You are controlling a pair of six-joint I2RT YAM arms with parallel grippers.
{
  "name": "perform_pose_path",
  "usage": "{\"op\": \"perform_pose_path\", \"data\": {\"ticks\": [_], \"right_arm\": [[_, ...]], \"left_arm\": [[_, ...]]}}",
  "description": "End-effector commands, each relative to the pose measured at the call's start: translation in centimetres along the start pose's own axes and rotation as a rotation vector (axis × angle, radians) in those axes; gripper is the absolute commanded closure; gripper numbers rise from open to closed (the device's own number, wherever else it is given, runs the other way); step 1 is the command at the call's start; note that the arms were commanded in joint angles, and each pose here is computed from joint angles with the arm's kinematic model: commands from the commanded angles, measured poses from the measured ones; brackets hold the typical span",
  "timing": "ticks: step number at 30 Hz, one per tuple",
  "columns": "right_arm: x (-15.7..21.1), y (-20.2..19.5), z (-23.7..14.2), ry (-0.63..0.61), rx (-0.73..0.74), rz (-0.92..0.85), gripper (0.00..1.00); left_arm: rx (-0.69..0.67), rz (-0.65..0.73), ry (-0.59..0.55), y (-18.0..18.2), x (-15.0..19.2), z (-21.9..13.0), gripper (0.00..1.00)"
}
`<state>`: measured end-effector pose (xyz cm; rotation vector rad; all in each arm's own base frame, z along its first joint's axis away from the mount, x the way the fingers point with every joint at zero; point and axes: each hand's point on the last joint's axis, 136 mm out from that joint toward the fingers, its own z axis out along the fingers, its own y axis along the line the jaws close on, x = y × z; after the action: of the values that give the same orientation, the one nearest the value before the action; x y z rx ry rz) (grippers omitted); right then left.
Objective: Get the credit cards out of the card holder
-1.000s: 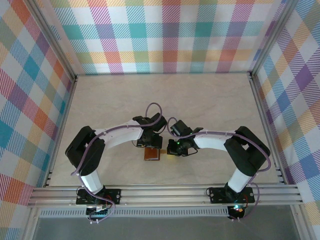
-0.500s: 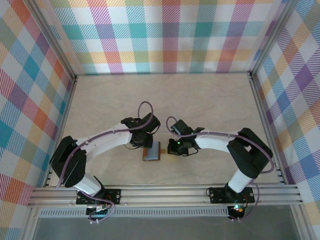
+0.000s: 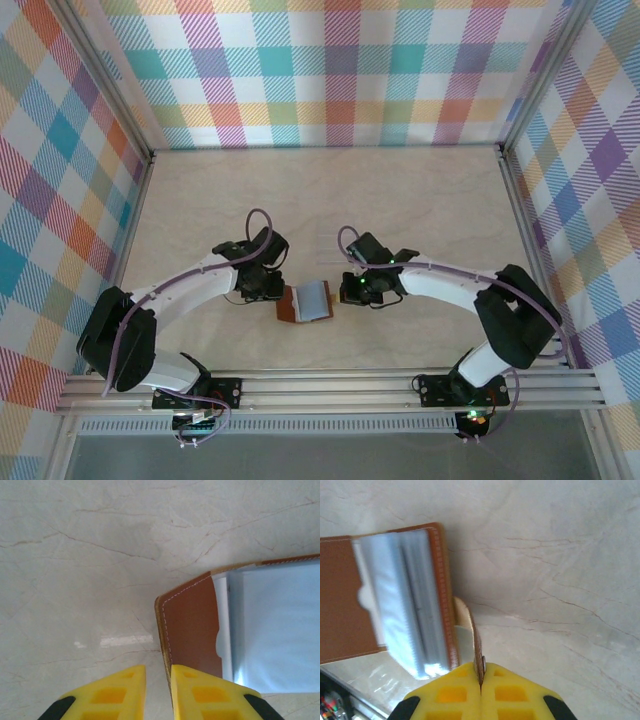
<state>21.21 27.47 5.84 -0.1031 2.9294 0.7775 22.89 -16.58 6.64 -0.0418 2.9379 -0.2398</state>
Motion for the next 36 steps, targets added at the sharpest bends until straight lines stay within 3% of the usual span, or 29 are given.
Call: {"op": "perform_pose_path", "data": {"ticks": [1,8,17,26,33,36], "right_arm": [[-0.7,1.8,-2.0,-0.021,-0.043,-0.043,1.0],[-0.5,5.6,-3.4,-0.006,-0.125,-0.11,1.0],[-0.3,10.1,-4.4,0.0,-0.193,-0.166,1.0],[0.0,11.1,-4.5,0.004,-0.207,-0.172,1.0],[0.5,10.4,-4.6,0.005,-0.185,-0.184,1.0],[0.7,8.2,-4.8,0.0,-0.084,-0.196,1.0]], "left_arm": [[0.071,0.0,0.014,-0.7,0.2,0.5,0.79],[0.13,-0.024,0.009,-1.2,0.1,1.7,0.78],[0.127,-0.068,-0.001,0.7,-1.0,1.4,0.77],[0.105,-0.082,-0.026,1.9,-1.5,-0.4,0.72],[0.205,-0.025,0.007,-1.5,-1.5,0.0,0.72],[0.237,-0.018,0.04,-3.3,-1.6,1.1,0.72]]}}
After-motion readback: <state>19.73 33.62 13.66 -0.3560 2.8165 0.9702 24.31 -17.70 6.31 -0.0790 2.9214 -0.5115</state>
